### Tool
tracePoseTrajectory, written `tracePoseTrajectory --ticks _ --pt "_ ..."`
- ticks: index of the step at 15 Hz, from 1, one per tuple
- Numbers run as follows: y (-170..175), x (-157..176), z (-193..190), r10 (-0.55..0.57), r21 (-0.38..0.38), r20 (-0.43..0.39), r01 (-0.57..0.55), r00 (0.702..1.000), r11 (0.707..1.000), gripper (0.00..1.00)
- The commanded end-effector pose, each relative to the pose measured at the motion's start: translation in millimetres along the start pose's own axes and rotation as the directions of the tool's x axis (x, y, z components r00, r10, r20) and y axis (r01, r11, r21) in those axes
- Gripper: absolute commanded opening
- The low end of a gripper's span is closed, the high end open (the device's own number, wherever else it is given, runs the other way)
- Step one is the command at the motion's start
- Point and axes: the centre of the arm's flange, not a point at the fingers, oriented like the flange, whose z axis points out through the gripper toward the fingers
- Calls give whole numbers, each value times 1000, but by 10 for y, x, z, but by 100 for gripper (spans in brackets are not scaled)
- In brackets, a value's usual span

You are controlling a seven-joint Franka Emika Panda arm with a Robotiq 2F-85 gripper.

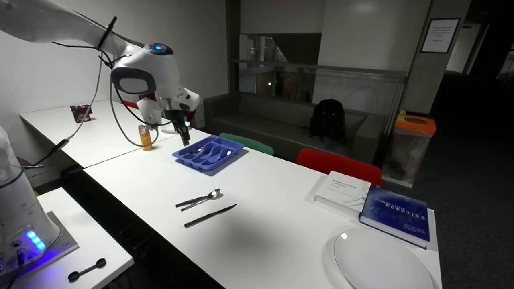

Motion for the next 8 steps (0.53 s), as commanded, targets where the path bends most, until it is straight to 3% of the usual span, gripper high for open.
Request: tracePoseTrajectory --ticks 1,5,6,8 --pt "260 294 461 70 -59 -14 -71 997 996 100" --pt "477 264 863 105 -145 69 -94 992 985 100" --pt "493 264 895 95 -132 115 -80 989 988 100" --pt "448 128 947 101 -128 97 -88 990 988 100"
